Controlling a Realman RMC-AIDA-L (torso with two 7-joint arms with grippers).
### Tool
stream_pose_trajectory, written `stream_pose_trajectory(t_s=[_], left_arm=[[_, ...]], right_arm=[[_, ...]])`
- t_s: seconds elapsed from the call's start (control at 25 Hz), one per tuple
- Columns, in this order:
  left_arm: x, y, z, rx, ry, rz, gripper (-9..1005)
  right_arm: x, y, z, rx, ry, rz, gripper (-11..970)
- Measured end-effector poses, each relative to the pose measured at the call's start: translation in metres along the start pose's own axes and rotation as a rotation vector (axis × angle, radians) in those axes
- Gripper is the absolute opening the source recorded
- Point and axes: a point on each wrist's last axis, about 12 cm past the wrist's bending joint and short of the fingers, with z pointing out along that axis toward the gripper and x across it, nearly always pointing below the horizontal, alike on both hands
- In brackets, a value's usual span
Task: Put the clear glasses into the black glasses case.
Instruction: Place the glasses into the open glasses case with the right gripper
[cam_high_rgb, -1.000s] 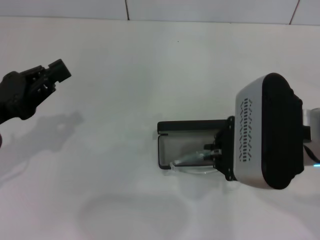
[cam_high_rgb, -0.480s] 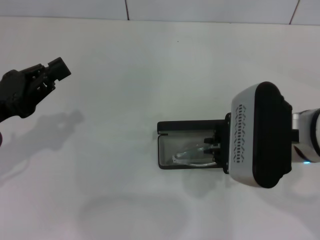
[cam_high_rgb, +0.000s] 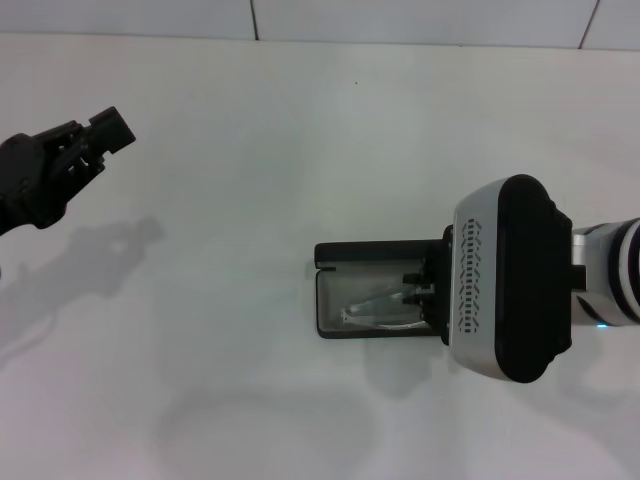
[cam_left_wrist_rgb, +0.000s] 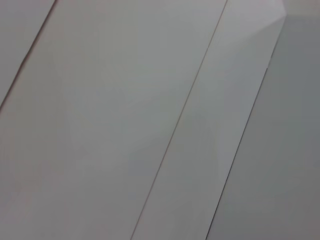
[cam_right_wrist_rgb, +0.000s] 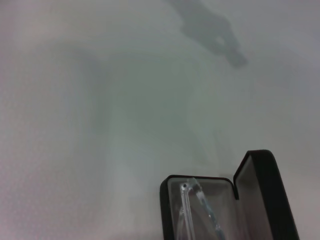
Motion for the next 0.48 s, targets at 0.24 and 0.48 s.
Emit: stream_pose_trajectory(t_s=[0.24, 0.48], left_arm=[[0.0004, -0.0002, 0.0002, 0.001, 0.0, -0.001, 130], [0.0007, -0.0004, 0.0005, 0.002, 0.0, -0.002, 131]], right_arm=[[0.0022, -0.001, 0.0023, 0.01, 0.002, 0.005, 142], [0.0039, -0.0008, 0.0037, 0.009, 0.006, 0.008, 143]])
